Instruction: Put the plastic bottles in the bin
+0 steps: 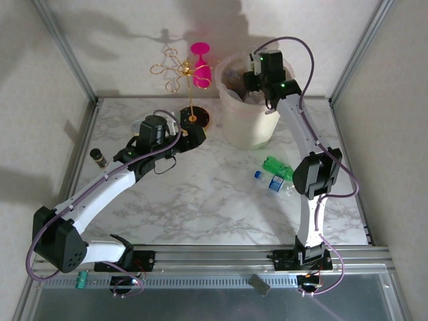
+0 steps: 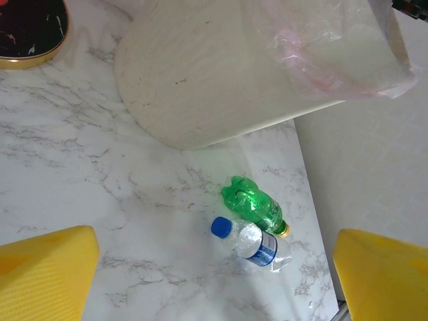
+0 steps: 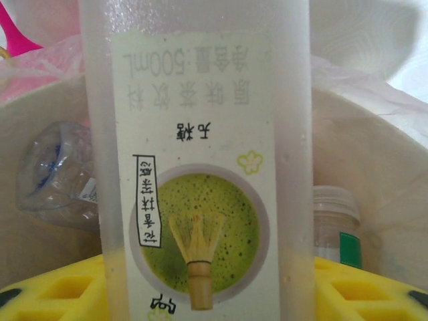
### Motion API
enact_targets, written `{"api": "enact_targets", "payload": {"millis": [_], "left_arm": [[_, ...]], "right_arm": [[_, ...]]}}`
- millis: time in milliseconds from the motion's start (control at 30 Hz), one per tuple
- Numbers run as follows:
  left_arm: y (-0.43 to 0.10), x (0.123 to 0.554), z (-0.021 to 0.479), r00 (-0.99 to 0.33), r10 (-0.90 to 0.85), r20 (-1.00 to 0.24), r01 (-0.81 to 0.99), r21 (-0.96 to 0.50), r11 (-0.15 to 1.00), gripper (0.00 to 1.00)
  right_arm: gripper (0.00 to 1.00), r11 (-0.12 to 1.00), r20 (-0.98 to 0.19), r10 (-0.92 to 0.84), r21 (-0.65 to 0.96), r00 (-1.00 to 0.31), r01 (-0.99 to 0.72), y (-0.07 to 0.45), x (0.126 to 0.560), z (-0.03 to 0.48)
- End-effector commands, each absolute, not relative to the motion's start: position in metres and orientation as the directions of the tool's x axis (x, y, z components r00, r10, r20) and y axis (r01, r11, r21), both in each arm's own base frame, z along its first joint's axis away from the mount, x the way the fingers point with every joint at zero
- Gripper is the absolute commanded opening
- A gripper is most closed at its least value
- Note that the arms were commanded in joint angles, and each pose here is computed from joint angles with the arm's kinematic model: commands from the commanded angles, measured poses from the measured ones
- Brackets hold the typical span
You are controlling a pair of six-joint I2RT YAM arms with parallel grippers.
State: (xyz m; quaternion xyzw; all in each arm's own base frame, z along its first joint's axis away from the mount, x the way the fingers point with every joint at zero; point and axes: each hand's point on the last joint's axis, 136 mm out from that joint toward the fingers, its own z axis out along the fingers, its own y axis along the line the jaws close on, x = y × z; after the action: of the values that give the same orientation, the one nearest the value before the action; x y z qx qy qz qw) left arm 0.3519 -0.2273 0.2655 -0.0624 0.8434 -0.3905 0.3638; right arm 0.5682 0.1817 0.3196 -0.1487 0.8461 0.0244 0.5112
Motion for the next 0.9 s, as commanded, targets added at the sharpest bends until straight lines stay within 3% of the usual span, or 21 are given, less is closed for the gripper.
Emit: {"api": "enact_targets", "payload": {"millis": [0,233,533,667,867], "left_arm": [[-0.22,0.353,0.275,-0.693,-0.399,-0.601,0.2,-0.692,0.694,0.9],[-0.218,0.353,0.285,-0.677,-0.404,-0.615,0.208,-0.687,0.697,0.9],[-0.216,0.352,0.291,-0.665,-0.409,-0.625,0.212,-0.683,0.698,0.9],[-0.213,0.351,0.293,-0.656,-0.415,-0.631,0.209,-0.679,0.703,0.9],[-0.21,0.347,0.3,-0.646,-0.426,-0.633,0.214,-0.686,0.695,0.91]], "right_arm": [[0.63,0.941,-0.845,-0.237,-0.077,-0.48,-0.33,0.196,0.561,0.306],[0.74,0.923,-0.885,-0.187,-0.009,-0.426,-0.386,0.205,0.539,0.349],[0.59,0.899,-0.913,-0.084,0.103,-0.4,-0.425,0.202,0.531,0.38],[0.61,0.923,-0.9,-0.086,0.09,-0.427,-0.375,0.192,0.538,0.369],[0.52,0.938,-0.858,-0.105,0.082,-0.503,-0.336,0.188,0.549,0.33]]}}
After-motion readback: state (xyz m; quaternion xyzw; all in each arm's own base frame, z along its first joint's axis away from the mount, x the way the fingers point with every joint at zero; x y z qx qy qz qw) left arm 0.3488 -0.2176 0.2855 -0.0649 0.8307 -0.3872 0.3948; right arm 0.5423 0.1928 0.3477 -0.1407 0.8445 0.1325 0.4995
